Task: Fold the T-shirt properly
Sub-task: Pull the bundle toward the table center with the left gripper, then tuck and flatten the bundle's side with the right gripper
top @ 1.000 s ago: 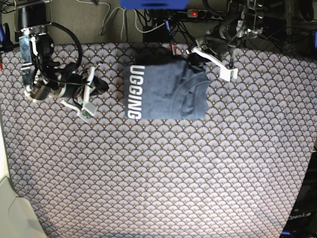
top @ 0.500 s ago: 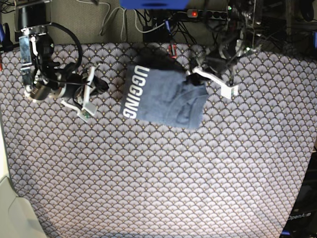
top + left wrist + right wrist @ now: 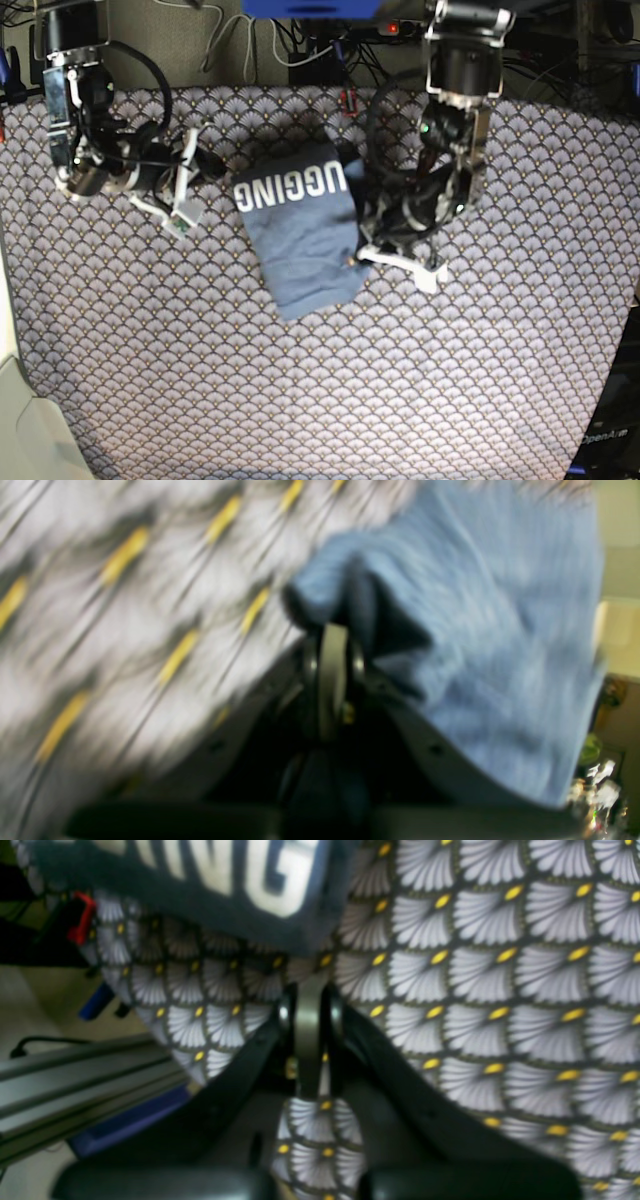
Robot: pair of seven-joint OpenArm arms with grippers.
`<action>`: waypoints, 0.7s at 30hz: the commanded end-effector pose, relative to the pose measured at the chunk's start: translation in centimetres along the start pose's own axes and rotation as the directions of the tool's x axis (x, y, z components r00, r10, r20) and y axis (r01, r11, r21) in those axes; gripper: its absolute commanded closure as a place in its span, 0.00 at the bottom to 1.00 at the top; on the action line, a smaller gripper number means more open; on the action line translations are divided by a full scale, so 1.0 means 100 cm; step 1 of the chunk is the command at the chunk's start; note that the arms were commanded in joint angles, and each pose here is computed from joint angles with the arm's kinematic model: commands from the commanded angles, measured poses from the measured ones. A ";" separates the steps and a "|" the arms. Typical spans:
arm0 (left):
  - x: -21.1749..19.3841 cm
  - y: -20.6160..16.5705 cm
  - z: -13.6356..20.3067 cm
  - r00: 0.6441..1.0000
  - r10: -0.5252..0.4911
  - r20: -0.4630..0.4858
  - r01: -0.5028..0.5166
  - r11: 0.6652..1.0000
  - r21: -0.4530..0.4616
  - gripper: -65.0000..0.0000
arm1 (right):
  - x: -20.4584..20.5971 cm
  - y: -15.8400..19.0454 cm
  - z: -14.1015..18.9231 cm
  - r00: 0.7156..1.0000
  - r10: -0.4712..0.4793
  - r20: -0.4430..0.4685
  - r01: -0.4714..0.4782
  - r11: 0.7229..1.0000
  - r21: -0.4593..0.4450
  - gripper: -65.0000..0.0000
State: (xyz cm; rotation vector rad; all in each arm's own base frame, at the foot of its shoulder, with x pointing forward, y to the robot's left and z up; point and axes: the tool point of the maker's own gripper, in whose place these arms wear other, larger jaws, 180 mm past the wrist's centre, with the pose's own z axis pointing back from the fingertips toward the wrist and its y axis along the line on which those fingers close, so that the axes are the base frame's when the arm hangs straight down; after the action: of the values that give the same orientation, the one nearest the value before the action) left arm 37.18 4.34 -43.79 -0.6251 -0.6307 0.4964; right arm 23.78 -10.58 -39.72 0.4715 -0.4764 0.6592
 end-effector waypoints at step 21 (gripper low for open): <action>0.087 -0.003 0.111 0.938 -0.130 0.321 0.143 0.990 -0.016 0.99 | 0.072 0.052 0.045 0.959 0.221 0.178 -0.229 0.973 0.024 1.00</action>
State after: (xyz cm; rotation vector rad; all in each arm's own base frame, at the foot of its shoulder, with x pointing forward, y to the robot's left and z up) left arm 35.10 13.29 -34.40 -0.5345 -0.9464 0.4668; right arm 23.41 -5.97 -31.78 0.5301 -0.6471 0.8396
